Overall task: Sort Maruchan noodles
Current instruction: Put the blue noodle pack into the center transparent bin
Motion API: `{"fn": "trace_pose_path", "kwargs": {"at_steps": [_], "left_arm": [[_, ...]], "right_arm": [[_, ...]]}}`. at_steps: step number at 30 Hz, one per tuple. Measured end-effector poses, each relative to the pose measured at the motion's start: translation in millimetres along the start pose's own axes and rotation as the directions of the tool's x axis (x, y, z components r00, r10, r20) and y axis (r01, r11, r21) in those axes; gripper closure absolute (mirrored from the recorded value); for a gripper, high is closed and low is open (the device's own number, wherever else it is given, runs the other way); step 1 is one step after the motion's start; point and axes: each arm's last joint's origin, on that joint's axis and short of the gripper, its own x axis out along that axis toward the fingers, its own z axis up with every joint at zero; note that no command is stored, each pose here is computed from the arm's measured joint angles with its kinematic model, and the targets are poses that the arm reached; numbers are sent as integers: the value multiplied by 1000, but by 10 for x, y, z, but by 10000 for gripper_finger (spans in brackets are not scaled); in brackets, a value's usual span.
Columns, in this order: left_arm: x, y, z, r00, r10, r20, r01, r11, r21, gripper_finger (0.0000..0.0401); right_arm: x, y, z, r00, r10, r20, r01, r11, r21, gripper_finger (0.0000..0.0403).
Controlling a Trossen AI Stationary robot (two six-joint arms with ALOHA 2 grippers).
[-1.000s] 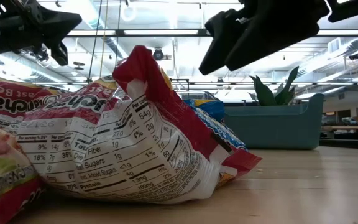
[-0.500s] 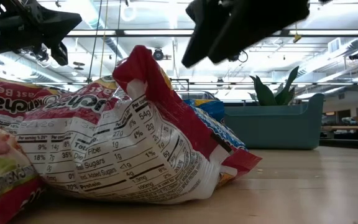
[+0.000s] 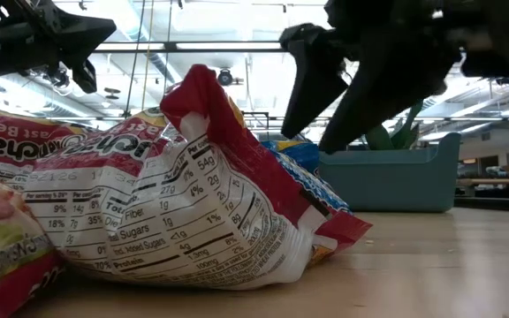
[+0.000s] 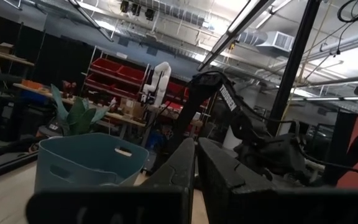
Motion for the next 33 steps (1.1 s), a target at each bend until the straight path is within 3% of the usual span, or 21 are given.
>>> {"fn": "trace_pose_path", "kwargs": {"at_steps": [9, 28, 33], "left_arm": [[0, -1, 1, 1000, -1, 1, 1, 1000, 0, 376], [0, -1, 1, 1000, -1, 1, 1, 1000, 0, 376], [0, 0, 1, 1000, 0, 1, 0, 1000, 1, 376]], "right_arm": [[53, 53, -69, 993, -121, 12, 122, 992, -41, 171], [78, -28, -73, 993, -116, 13, 116, 993, -1, 390], [-66, -93, -1, 990, -134, 53, 134, 991, 2, 389]]}}
